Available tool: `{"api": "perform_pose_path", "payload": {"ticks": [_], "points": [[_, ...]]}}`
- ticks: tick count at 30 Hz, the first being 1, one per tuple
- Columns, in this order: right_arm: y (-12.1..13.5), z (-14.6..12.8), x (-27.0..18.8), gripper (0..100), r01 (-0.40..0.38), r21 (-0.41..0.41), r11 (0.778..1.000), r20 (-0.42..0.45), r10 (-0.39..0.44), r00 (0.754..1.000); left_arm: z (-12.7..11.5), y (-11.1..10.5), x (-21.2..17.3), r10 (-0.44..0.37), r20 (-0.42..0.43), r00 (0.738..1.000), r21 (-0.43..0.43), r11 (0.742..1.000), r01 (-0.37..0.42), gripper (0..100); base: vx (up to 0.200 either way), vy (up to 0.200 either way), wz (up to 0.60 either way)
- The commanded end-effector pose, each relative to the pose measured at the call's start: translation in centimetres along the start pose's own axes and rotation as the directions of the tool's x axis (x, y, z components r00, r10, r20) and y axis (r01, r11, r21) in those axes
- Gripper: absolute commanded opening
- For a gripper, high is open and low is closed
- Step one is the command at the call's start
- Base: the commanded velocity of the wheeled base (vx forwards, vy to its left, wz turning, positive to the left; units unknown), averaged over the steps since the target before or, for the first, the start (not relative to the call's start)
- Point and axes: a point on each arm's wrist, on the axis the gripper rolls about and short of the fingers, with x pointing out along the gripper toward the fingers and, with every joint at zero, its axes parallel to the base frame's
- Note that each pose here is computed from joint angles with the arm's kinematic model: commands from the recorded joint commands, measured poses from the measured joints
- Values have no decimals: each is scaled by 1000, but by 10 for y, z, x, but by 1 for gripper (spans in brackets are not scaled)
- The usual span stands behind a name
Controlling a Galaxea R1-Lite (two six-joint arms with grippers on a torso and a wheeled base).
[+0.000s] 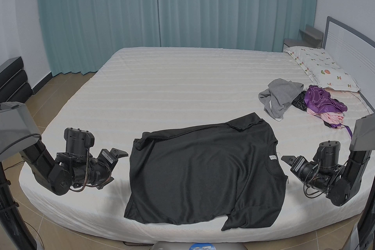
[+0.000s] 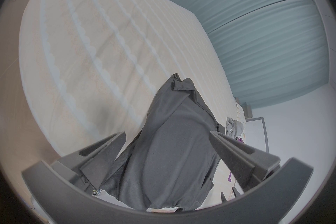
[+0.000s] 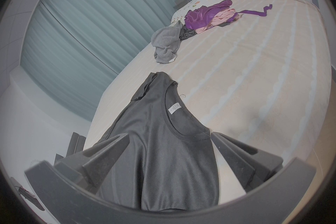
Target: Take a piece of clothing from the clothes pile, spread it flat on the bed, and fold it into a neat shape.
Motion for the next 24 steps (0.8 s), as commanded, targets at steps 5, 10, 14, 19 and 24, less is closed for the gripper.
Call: {"api": "perform_pose_path", "payload": {"ticks": [5,10,14,19,24], "points": [[-12,-15,11,100,40,13,999,-50,-39,998,-7,7,-2,26,-20,999,5,1000,-26,100,-200,0,0],[-17,-18,8,100,31,20,999,-61,-29,998,-10,11,-6,40,-28,999,6,999,-39,100,-160,0,0],[-18,-20,7,100,26,17,1000,-61,-25,998,-11,13,-5,48,-34,998,5,999,-48,100,0,0,0],[-19,-22,7,100,29,17,999,-69,-28,997,-14,12,-5,45,-44,998,13,999,-44,100,0,0,0],[-19,-24,9,100,20,13,1000,-69,-19,997,-23,9,-3,43,-67,997,32,999,-41,100,0,-120,0]]}}
